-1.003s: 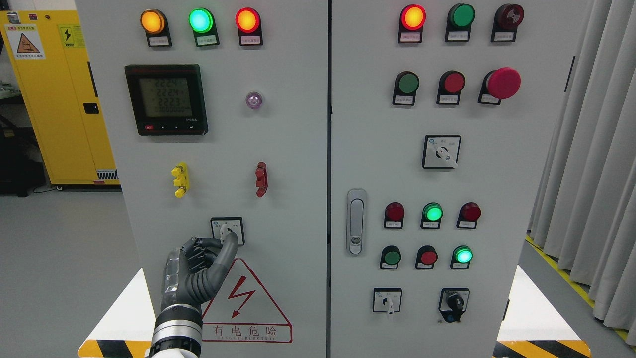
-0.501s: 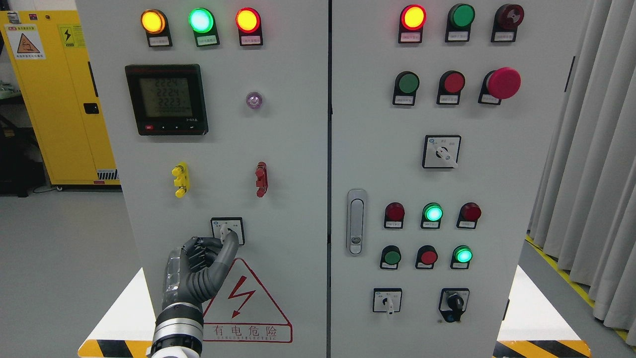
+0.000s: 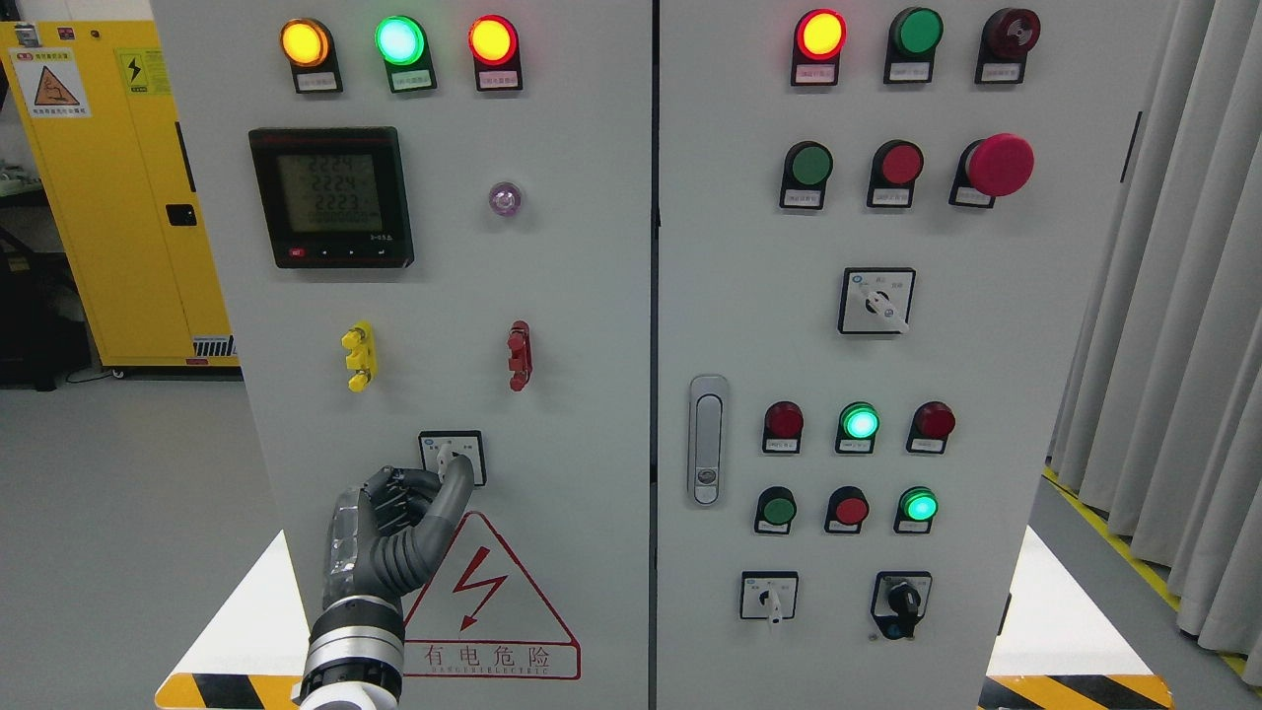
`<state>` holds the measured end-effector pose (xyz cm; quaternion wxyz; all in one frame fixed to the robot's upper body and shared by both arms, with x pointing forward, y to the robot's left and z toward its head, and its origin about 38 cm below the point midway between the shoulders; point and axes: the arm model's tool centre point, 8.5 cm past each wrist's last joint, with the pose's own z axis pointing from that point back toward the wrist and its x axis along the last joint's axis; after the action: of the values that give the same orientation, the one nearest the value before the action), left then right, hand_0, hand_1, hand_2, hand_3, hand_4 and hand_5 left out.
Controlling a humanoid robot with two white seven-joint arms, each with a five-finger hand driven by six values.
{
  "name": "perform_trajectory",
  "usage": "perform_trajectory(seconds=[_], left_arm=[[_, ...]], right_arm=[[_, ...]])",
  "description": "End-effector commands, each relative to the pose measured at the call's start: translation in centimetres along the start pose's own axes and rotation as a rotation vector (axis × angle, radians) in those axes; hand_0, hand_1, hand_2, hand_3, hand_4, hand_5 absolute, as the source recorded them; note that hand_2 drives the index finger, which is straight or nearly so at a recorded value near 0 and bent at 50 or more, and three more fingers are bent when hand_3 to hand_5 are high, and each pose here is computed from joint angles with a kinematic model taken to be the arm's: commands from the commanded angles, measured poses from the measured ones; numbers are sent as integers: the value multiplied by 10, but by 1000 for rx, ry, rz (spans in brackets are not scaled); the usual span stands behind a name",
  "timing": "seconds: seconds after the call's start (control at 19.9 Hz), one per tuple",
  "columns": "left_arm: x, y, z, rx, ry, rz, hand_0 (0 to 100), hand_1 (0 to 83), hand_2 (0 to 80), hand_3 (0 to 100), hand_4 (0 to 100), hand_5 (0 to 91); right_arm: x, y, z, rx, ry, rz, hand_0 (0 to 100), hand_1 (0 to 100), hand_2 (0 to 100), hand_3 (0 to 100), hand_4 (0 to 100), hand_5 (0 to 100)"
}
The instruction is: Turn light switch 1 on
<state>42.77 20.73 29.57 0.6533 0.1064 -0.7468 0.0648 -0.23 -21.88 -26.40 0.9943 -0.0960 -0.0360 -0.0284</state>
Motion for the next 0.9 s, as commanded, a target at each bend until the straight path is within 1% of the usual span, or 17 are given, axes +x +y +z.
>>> perform_trajectory(seconds=[0.0,0.55,0.85], left_arm=[[-1,-3,-1,-15,2,14,285,623,589,914,908,886],[-4,-3,-1,-15,10,11,359,615,588,914,909,886],[-4,-3,-2,-15,10,11,376,609,584,915,910,886]], right_arm=[[0,0,0,1,0,0,0,500,40,0,0,0],[0,0,0,1,0,0,0,500,40,0,0,0],[0,0,0,1,0,0,0,500,40,0,0,0]])
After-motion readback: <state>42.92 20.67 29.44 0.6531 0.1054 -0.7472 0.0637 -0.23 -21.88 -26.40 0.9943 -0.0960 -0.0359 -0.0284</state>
